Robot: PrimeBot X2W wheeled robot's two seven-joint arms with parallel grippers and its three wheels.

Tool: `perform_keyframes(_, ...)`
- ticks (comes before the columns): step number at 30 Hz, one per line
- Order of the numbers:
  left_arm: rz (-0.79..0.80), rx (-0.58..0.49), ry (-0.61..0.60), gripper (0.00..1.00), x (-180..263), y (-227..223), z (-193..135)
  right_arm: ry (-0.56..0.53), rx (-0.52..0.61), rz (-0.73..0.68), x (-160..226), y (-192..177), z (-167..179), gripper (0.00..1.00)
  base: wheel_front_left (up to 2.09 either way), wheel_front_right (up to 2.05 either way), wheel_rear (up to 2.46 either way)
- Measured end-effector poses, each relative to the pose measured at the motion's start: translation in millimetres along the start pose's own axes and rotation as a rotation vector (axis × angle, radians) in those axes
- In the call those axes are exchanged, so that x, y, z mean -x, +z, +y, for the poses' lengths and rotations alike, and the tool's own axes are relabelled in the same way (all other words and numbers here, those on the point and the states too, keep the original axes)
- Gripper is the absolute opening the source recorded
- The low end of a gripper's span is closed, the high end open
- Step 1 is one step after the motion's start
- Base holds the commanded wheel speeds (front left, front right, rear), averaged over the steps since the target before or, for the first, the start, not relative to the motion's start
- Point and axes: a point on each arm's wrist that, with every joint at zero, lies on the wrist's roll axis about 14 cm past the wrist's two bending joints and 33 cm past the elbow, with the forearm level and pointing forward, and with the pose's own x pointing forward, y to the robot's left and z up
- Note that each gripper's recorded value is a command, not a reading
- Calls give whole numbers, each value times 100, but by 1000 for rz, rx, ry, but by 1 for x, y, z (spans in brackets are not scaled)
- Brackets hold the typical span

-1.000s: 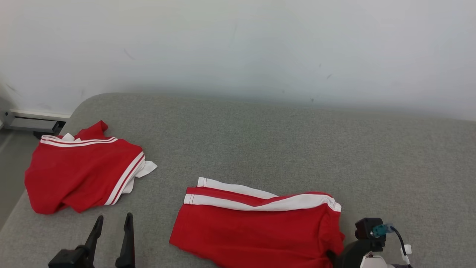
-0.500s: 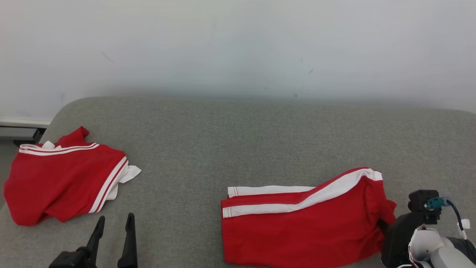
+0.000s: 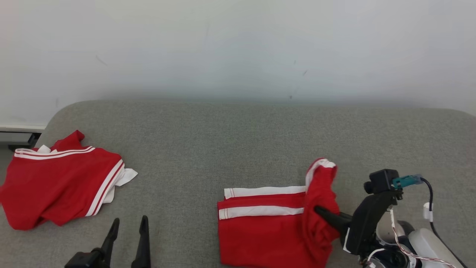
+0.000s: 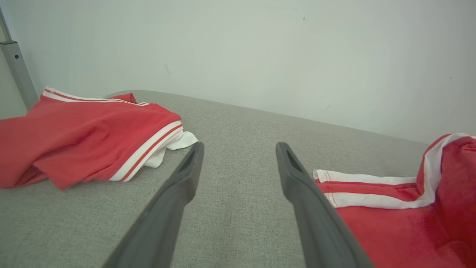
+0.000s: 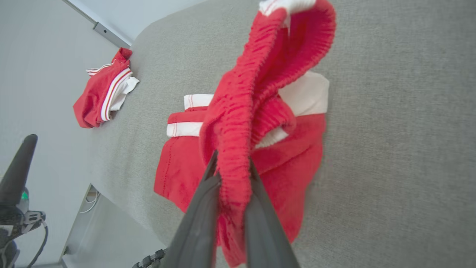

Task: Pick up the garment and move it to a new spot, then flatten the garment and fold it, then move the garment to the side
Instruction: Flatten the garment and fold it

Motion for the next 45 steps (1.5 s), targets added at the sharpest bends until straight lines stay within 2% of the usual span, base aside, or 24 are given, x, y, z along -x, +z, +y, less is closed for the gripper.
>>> perform_keyframes(8,-10,14,13,100,1,3,-1,177,-52,98,-13,-16,58,0,0,0,0)
perform_keyframes(20,-5,30,47,100,7,1,7,181,-115,214,-38,-36,81,0,0,0,0)
perform_keyframes(26,0,35,81,100,13,-1,16,197,-110,272,-55,-43,97,0,0,0,0)
perform_keyframes(33,0,43,107,100,15,-1,22,170,-88,347,-66,-60,97,1,0,0,0)
perform_keyframes(34,0,43,111,100,16,-1,23,163,-79,357,-67,-64,97,46,0,0,0)
perform_keyframes(35,-1,42,113,100,16,0,24,158,-70,361,-67,-65,97,100,0,0,0)
perform_keyframes(39,3,41,123,100,18,-2,27,154,-64,357,-67,-64,98,100,0,0,0)
perform_keyframes(45,2,33,117,100,18,-2,28,166,-81,277,-61,-43,101,100,0,0,0)
